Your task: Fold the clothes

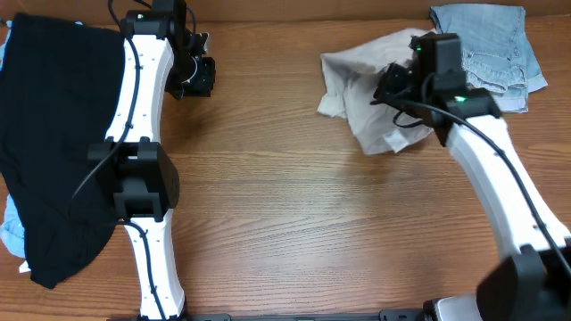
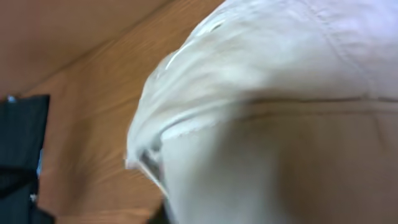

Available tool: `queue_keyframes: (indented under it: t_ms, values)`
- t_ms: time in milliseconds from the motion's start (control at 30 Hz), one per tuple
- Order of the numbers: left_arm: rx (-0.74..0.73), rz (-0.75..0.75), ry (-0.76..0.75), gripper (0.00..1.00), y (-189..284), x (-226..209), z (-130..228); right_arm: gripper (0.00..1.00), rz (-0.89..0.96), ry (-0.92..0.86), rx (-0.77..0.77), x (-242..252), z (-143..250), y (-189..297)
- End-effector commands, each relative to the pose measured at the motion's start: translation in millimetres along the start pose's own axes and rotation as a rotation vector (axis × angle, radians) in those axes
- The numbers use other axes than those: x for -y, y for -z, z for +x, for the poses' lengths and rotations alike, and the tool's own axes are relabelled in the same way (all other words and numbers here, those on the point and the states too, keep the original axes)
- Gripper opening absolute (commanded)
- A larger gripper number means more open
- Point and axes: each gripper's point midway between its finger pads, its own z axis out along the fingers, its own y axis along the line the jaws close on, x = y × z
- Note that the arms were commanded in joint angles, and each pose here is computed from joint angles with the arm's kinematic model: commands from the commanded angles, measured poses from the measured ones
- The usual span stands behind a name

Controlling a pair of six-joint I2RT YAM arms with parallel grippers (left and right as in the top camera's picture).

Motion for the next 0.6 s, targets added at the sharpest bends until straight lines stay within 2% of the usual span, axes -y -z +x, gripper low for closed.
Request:
queue_keyframes:
  t_ms: [0,67,100,267,333,567]
  values:
    - [0.026,-0.004,-0.010,0.08,8.4,6.4,-4.3,0.74,0.069,-0.055,-0.069,18.5,15.5,-11.9]
    - [0.026,-0.004,-0.010,0.08,8.4,6.4,-4.3,0.92,0.107,-0.099,-0.125,29.5,30.2,-22.6]
    - [0.026,-0.004,-0.011,0.08,8.4,6.6,-4.3,0.98,0.150,-0.156,-0.180,41.1,45.3,-32.9]
    - [0.025,-0.003,-0.011,0.08,8.2,7.1,-4.1,1.00,0.217,-0.251,-0.363,66.9,99.8,-55.5]
    - [0.025,-0.003,-0.011,0.08,8.2,7.2,-4.1,1.00,0.255,-0.273,-0.364,78.7,108.6,-58.8]
    - [0.026,-0.003,-0.012,0.08,8.3,7.1,-4.2,1.00,0.288,-0.328,-0.257,119.4,91.2,-70.5]
